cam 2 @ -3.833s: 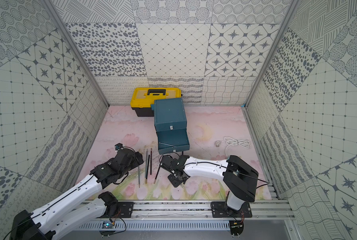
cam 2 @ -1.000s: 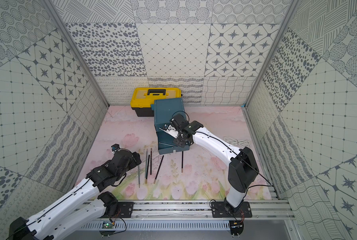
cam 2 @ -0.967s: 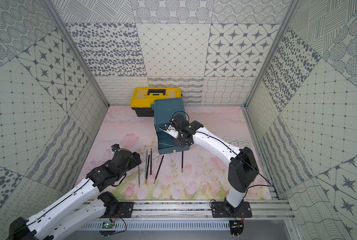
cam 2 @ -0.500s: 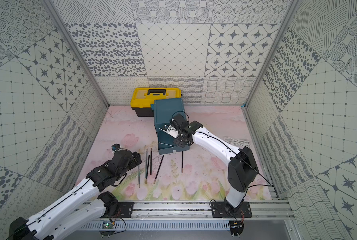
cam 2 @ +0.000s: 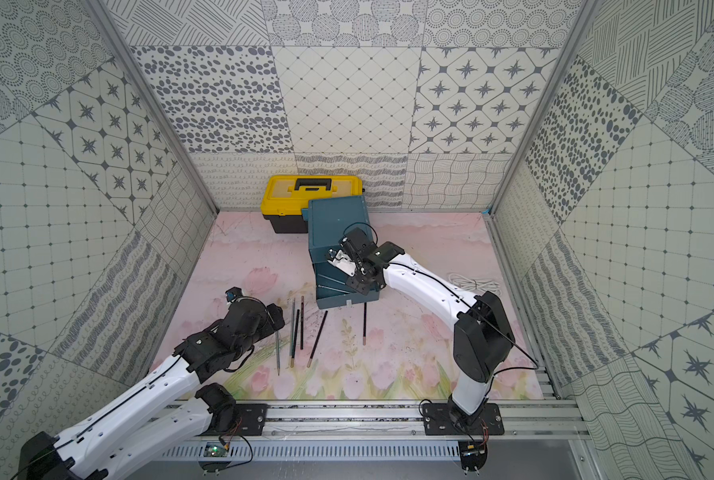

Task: Please place the pencils in the drawer according to their color
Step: Place the pencil in the drawer, then pick up the pencil from the center of the board.

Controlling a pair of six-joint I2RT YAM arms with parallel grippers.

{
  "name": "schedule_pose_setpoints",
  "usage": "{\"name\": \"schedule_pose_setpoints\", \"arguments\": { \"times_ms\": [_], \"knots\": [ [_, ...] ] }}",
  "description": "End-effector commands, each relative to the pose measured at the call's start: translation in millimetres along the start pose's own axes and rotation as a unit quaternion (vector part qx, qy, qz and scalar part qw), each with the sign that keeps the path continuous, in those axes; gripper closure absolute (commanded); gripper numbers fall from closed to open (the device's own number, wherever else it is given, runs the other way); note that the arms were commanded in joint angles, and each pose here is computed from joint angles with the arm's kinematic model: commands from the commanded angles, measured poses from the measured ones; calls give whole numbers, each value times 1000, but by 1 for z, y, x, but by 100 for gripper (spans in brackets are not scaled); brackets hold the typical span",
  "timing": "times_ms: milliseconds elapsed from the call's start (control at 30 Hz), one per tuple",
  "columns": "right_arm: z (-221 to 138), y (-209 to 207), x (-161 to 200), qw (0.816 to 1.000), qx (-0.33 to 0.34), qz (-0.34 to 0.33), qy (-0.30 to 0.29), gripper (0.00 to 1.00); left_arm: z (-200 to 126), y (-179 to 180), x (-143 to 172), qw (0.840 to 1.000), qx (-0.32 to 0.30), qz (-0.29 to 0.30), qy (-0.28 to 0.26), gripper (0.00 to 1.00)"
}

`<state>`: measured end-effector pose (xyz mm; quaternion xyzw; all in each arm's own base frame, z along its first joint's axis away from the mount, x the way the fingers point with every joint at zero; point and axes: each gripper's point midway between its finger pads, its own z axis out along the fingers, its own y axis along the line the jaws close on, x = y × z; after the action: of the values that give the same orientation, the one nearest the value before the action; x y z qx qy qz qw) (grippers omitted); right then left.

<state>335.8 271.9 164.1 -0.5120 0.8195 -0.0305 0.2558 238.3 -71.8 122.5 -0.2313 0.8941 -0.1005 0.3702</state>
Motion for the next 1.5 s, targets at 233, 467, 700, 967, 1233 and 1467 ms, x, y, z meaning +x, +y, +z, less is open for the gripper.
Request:
{"name": "schedule_pose_setpoints", "arguments": {
  "times_ms": [233,467,700,967,1233,1467],
  "knots": [
    [-21,-14,-21,998,20,38,-47,70,3,-5,5,999,-3,21,27,2],
    [-51,-21,-26,991,29,100,-85,54,6,1,18,996,-34,43,72,3],
    [-72,-27,-14,976,45,181,-116,34,8,10,33,986,-78,73,128,5],
    [-81,-28,5,953,57,269,-122,16,18,12,50,974,-101,87,181,17],
    [-87,-43,40,919,117,351,-136,9,24,17,65,962,-121,104,221,38],
    [-97,-66,80,875,157,432,-155,1,32,22,76,951,-138,117,249,43]
  ]
}}
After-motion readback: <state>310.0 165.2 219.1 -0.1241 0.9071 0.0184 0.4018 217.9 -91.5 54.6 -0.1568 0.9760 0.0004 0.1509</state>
